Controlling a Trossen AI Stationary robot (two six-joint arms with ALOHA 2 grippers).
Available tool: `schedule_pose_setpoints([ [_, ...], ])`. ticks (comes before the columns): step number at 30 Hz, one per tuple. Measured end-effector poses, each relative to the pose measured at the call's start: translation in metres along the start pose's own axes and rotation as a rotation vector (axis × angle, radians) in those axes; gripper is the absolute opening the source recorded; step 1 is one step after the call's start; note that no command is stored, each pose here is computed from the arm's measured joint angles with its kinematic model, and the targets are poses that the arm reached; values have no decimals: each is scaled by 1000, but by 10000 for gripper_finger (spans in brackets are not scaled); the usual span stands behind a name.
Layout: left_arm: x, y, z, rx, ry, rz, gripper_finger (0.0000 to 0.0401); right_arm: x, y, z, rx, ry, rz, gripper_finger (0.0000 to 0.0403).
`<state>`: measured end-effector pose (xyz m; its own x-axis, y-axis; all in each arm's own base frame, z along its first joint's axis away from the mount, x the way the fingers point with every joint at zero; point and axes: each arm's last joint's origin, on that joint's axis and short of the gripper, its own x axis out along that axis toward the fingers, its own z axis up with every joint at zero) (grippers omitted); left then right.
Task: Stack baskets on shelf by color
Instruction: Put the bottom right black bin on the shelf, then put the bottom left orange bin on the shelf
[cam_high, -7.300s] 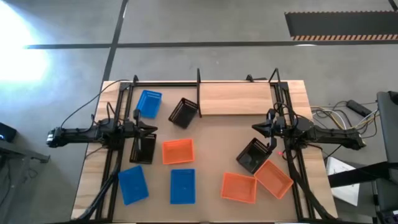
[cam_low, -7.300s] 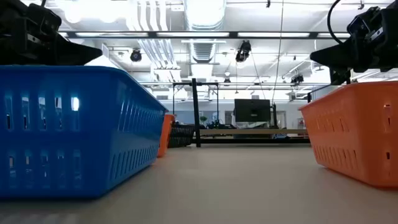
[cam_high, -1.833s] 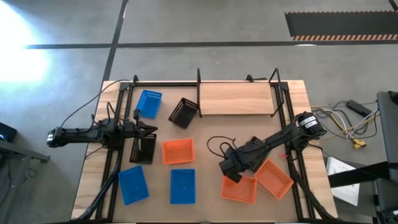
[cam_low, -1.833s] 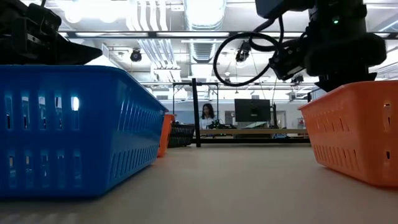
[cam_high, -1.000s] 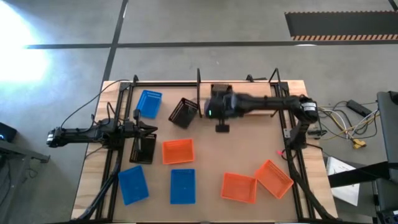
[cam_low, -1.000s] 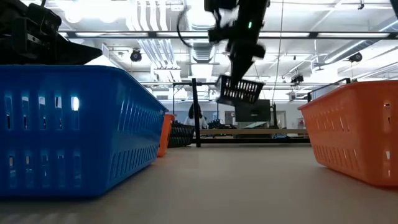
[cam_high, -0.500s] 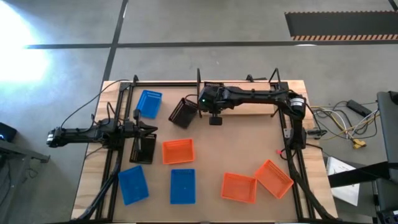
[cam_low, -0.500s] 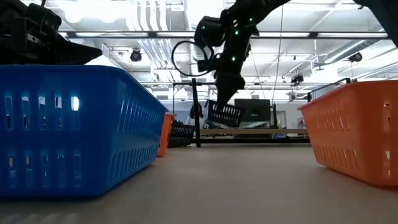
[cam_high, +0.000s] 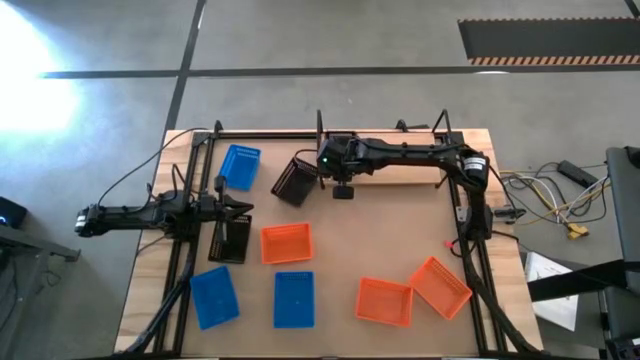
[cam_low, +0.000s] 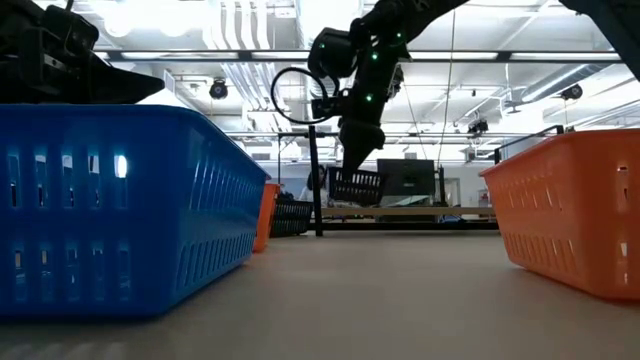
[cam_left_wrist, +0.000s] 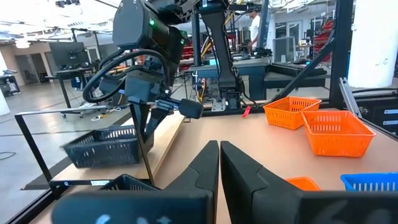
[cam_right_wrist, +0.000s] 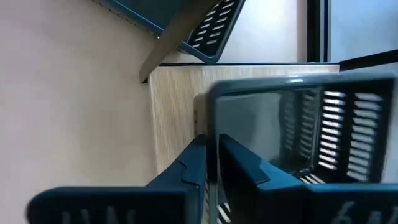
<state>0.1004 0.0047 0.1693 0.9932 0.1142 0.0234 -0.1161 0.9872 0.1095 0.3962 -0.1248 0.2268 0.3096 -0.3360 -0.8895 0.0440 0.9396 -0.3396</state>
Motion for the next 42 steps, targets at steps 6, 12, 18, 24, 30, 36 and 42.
schedule_pose_setpoints([
  [6, 0, 0, 0, 0, 0, 0, 0, -1, 0, 1, -2, -1, 0, 98],
  [12, 0, 0, 0, 0, 0, 0, 0, -23, 1, 4, 35, 24, 14, 136],
  [18, 0, 0, 0, 0, 0, 0, 0, -61, 33, 5, 129, 53, 55, 141],
  [24, 0, 0, 0, 0, 0, 0, 0, -90, 109, -5, 151, 69, 116, 125],
  [30, 0, 0, 0, 0, 0, 0, 0, -117, 195, -26, 183, 87, 198, 108],
  [36, 0, 0, 0, 0, 0, 0, 0, -148, 263, -51, 289, 104, 285, 116],
  [42, 0, 0, 0, 0, 0, 0, 0, -175, 310, -72, 442, 95, 369, 163],
])
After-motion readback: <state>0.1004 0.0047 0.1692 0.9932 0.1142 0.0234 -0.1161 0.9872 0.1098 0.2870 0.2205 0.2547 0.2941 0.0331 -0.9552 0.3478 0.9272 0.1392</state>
